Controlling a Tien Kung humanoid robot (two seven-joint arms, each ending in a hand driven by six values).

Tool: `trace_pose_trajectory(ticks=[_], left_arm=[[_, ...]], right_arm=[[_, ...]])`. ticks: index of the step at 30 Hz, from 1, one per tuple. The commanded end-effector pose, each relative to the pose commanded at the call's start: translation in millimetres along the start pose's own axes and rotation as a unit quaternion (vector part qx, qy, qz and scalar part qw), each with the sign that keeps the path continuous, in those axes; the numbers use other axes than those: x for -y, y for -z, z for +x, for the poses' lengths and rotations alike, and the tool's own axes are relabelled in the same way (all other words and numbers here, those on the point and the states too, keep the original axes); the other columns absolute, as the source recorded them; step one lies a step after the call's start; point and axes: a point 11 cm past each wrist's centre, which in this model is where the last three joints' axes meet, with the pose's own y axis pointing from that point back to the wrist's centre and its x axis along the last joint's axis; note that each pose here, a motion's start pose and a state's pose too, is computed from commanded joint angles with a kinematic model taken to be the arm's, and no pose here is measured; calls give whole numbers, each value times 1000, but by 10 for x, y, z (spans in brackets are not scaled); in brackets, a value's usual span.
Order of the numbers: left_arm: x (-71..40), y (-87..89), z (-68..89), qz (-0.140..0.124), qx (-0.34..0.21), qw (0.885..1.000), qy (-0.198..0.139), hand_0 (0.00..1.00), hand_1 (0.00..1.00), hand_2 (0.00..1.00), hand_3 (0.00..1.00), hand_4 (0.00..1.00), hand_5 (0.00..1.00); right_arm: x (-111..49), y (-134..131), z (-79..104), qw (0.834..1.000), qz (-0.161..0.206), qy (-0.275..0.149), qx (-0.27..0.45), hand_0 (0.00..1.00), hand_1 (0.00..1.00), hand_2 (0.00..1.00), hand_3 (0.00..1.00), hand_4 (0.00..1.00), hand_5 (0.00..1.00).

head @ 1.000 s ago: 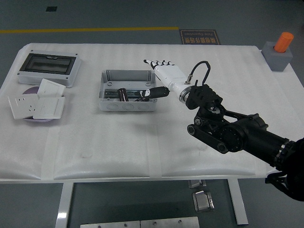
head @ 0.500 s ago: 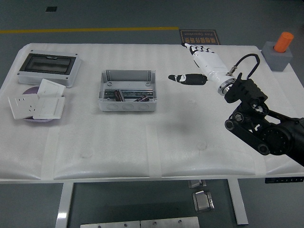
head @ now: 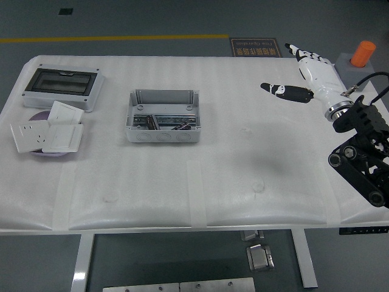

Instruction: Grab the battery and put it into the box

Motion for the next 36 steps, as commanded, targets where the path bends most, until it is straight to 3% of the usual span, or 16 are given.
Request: trace_pose_trajectory(ticks=[9,15,36], left_arm=[[2,-32,12,-3,0,1000,-1,592,616,514,626,540,491],[0,2,-23,2,-1,1000,3,591,616,513,625,538,488],[-4,90,-48,11,1,1000,4,591,616,512,619,521,459]], right_arm=[[-155,-289,201,999,-31,-32,-7,998,929,896,949,998,736],[-217,-365,207,998,-39,-36,-15,998,927,891,945,998,736],[-195,-353,258,998,-39,-47,-4,998,917,887,935,998,721]])
